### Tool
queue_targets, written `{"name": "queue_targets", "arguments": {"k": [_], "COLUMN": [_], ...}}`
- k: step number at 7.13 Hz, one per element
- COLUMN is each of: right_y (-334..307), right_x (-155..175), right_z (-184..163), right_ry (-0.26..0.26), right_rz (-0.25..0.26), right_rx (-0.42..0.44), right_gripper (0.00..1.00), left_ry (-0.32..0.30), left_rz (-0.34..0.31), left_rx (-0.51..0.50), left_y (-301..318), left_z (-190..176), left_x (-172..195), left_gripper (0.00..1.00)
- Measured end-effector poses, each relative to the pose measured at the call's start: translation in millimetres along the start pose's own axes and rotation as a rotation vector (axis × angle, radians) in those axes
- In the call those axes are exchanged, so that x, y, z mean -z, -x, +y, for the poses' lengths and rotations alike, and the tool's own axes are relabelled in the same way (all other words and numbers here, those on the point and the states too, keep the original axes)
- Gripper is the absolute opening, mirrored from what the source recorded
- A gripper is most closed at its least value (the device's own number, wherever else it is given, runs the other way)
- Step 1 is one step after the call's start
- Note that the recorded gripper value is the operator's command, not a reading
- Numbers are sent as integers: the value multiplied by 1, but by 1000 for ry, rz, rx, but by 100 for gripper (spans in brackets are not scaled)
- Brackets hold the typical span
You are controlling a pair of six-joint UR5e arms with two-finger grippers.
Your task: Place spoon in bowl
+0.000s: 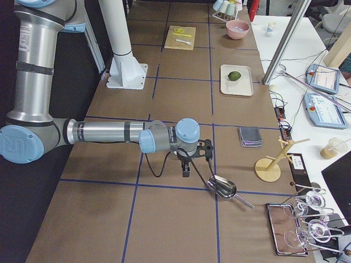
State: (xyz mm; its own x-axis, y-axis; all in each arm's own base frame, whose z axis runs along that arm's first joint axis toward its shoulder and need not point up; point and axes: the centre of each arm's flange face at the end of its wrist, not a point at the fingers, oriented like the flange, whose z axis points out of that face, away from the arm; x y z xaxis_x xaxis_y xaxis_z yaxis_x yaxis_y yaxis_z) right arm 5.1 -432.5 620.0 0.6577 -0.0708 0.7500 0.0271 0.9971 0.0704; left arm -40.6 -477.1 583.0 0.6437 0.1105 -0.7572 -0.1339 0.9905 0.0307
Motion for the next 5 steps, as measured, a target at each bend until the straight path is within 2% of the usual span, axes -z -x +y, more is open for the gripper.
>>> {"name": "queue_targets", "arguments": {"k": [3,5], "right_y": [14,39], "right_x": [4,-19], "right_z": [-5,-9], "right_ry": [-13,25], "right_rz": [-5,1], "right_rx": [24,32], "right_gripper": [100,99], "left_ry": [-19,-39], "left_rz": [-1,-4], "left_rx": [-36,-63], "left_y": [-2,-2], "left_z": [-1,-3], "left_x": [0,-2], "left_gripper": [100,100]}}
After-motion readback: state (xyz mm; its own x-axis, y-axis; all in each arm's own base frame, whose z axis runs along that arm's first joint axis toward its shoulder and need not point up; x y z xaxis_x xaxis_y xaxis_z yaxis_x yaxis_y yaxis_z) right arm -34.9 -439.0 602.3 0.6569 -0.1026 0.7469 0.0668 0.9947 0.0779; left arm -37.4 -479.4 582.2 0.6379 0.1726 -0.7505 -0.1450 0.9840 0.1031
